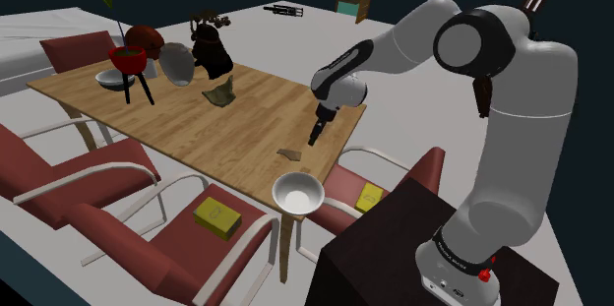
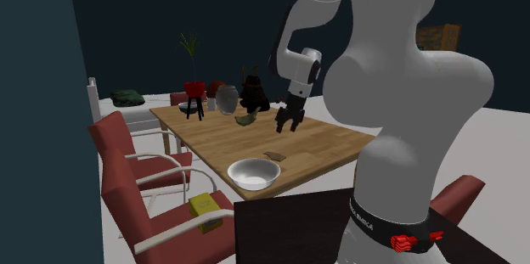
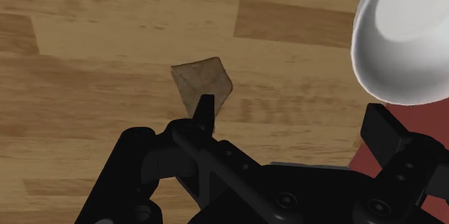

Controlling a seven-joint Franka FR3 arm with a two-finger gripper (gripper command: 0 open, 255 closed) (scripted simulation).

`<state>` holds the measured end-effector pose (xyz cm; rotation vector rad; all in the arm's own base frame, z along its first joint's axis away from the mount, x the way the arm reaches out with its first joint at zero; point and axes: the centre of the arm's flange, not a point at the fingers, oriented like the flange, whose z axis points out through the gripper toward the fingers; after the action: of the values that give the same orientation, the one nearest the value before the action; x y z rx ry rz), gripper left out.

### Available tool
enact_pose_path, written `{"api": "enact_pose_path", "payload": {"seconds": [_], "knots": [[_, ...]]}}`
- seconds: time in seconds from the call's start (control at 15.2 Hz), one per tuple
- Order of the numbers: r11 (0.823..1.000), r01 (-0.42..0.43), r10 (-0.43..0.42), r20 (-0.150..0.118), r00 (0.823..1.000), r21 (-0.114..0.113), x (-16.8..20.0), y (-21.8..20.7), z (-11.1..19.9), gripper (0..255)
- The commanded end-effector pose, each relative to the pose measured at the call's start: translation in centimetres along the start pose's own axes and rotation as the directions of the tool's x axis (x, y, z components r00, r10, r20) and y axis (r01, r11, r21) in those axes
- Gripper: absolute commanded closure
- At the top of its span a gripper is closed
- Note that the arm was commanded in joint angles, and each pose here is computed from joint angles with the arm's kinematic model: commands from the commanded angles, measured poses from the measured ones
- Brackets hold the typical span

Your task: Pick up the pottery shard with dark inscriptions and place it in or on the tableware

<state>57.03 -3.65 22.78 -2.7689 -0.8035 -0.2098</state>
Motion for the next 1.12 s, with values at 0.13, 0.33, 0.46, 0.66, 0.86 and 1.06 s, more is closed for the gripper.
{"api": "enact_pose_path", "payload": {"seconds": [0.13, 0.33, 0.46, 0.66, 0.86, 1.06], "knots": [[0.998, 0.057, -0.056, -0.024, 0.998, 0.027, 2.4, 2.3, 4.4, 0], [0.994, 0.099, -0.097, -0.041, 0.994, 0.046, 4.4, 3.8, 7.5, 0], [0.992, 0.113, -0.110, -0.046, 0.993, 0.051, 5.1, 4.2, 9.0, 0], [0.992, 0.113, -0.110, -0.046, 0.993, 0.051, 5.1, 4.1, 10.6, 0], [0.992, 0.113, -0.110, -0.046, 0.993, 0.051, 5.2, 4.0, 12.1, 0], [0.992, 0.113, -0.110, -0.046, 0.993, 0.051, 5.2, 4.0, 12.4, 0]]}}
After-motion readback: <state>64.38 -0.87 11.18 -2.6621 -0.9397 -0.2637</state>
